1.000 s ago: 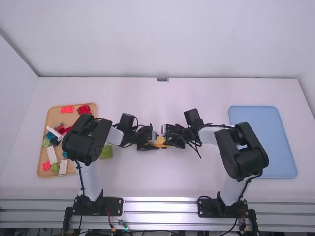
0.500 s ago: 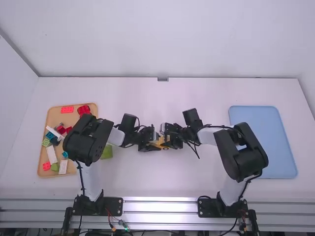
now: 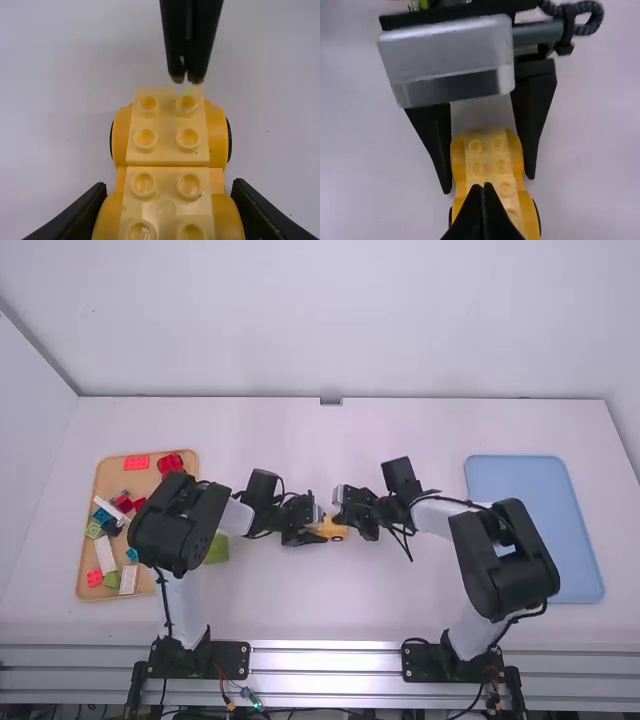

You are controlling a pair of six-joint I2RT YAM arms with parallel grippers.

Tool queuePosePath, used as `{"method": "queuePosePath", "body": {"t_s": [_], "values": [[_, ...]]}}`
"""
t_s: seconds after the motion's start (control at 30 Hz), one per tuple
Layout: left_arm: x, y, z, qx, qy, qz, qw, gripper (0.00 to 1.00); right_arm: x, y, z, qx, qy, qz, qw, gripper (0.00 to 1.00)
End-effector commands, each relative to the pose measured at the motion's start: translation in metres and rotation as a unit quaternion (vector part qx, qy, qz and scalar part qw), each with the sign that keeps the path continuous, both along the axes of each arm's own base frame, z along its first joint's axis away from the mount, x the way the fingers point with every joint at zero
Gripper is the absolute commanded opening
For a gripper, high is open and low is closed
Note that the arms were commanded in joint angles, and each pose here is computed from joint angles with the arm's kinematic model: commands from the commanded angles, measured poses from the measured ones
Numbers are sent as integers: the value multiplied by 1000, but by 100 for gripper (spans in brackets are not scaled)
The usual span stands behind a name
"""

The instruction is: Assemble lego blocks to make yellow taxi

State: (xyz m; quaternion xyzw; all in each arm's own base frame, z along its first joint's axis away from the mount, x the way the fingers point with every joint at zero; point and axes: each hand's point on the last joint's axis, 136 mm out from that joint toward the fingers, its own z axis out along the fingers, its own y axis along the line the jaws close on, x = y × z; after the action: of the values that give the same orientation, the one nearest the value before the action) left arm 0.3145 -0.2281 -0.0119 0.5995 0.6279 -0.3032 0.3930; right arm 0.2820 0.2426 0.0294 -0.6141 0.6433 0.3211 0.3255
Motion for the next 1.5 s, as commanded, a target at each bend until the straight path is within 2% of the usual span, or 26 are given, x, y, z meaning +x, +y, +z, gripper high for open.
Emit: {"method": "queuePosePath", "body": {"t_s": [0.0,0.13,0.37,0.5,0.57,0.63,0.67,0.77,0.8,0.83,0.87,0.9,0.93,1.0,1.07,1.17,1.23,1.33,1.37,1.47], "values": [[-3,4,-14,27,20,16,999,24,-4,-4,-24,-41,22,-17,999,0],[-3,4,-14,26,19,16,999,24,1,-6,-46,-77,34,-45,995,0],[-2,5,-12,25,16,17,999,22,-10,-22,-83,-144,68,-58,986,0],[-2,3,-12,27,16,16,999,22,-12,-24,-87,-151,67,-54,985,0],[-3,3,-12,27,16,15,999,22,-8,-20,-83,-137,58,-52,988,0],[-3,2,-12,27,16,14,999,22,-2,-3,-62,-73,42,-34,996,0],[-3,2,-12,27,16,14,999,23,-2,-2,-60,-67,42,-32,996,0],[-4,2,-13,27,17,14,999,24,5,6,-7,29,22,-12,999,2],[-4,2,-13,27,17,14,999,24,5,6,-7,29,22,-12,999,2],[-4,2,-13,28,19,14,999,25,13,1,12,49,17,-27,998,27],[-4,2,-13,28,19,13,999,25,16,-1,15,51,15,-33,998,44],[-5,2,-13,28,21,13,999,26,26,-9,27,58,16,-61,996,93],[-5,3,-13,28,21,13,999,26,30,-13,32,59,18,-75,995,99],[-6,2,-14,28,23,12,999,27,45,-28,44,57,24,-128,990,99],[-8,0,-14,30,22,8,999,31,49,-37,50,48,24,-154,987,99],[-8,1,-15,31,23,8,999,46,53,-49,58,34,19,-181,983,99],[-8,1,-15,31,23,8,999,69,53,-51,61,26,12,-188,982,99],[-9,1,-15,31,25,8,999,86,51,-49,60,10,5,-189,982,99],[-9,1,-14,32,27,10,999,99,51,-48,59,5,3,-192,981,99],[-4,9,-16,61,33,36,997,99,51,-43,56,-10,-5,-193,981,99]]}}
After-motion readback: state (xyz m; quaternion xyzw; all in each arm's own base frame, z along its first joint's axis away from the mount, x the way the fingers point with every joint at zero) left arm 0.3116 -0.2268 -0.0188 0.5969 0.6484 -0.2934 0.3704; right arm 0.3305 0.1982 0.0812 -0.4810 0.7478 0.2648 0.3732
